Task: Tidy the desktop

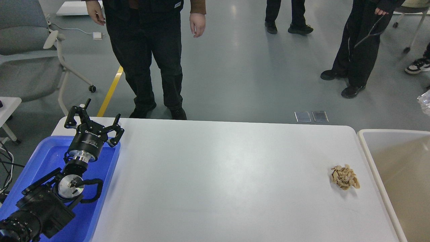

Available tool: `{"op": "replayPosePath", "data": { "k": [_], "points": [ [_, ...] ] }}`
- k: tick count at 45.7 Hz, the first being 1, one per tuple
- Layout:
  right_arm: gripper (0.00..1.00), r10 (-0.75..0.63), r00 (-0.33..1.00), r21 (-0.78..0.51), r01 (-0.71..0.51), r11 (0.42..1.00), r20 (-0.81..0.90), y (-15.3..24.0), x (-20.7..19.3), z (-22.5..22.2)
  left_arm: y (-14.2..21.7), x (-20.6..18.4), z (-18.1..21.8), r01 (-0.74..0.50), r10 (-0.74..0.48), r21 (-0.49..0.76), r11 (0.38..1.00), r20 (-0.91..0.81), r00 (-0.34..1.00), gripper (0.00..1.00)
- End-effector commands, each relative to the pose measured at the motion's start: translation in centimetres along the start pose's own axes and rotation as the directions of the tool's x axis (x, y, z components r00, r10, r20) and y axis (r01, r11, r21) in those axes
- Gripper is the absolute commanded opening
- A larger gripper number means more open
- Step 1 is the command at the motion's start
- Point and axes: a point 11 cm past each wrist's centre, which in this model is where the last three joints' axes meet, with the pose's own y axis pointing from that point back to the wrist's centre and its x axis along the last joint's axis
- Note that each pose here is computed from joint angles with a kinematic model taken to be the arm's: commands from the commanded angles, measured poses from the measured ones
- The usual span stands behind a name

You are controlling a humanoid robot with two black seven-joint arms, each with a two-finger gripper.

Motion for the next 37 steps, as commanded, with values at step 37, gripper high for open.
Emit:
{"op": "replayPosePath", "data": {
  "k": [37],
  "points": [
    [0.00,-0.007,0.999,-0.214,0.016,0.977,0.043,-6.1,-15.0,5.8,0.0,0.0,0.0,0.000,0.000,0.000,1.000,0.000,1.000,1.00]
  ]
}}
